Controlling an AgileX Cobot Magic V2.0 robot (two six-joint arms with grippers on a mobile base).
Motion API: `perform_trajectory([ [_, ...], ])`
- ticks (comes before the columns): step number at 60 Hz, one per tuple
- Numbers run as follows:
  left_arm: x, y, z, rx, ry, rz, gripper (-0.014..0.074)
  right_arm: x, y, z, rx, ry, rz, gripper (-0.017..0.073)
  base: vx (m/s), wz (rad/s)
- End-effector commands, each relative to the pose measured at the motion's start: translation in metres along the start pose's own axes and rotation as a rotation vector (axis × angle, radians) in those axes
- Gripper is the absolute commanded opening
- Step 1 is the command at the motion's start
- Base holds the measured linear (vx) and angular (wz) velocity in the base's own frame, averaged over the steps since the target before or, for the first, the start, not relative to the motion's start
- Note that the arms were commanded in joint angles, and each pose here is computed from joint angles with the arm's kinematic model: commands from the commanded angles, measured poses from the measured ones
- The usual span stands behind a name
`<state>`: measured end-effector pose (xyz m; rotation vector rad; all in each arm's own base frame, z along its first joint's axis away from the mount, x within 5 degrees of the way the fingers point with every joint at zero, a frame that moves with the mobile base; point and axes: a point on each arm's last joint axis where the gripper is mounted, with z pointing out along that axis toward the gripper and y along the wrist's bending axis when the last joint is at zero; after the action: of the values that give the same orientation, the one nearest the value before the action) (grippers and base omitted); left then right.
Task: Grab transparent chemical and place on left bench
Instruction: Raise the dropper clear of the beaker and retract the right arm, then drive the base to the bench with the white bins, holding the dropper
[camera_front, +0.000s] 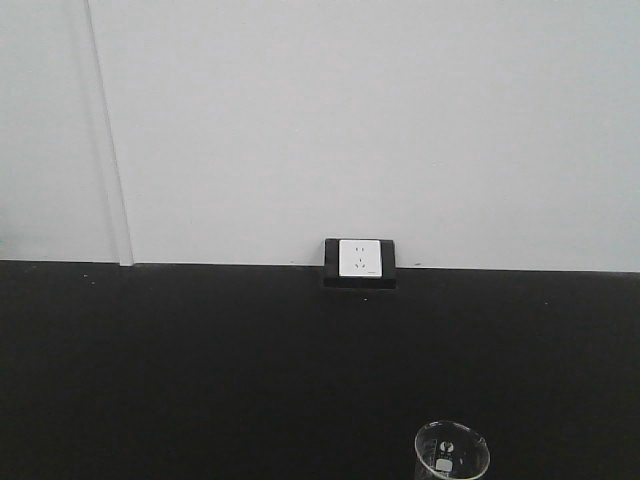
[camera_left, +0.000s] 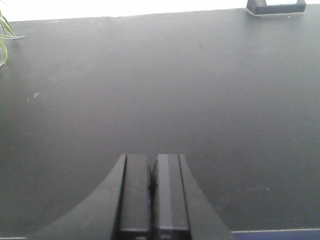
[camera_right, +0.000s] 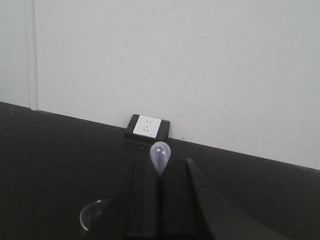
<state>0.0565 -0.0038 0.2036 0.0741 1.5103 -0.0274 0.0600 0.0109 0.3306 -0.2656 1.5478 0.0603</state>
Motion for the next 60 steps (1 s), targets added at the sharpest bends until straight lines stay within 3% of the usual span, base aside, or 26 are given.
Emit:
perform_trajectory([
  [1,-0.0028,0.0001,-0.0013,-0.002,-0.081,-0.009,-0.0003,-0.0146,-0.0011,-0.0006,0.004,-0.093,-0.018,-0.0003,0.00,0.00],
  [60,-0.0028,0.0001,-0.0013,-0.002,-0.081,-0.009,-0.0003,-0.0145,-0.0010,-0.0004,0.004,-0.091,-0.018,-0.0003,-0.10,0.00],
])
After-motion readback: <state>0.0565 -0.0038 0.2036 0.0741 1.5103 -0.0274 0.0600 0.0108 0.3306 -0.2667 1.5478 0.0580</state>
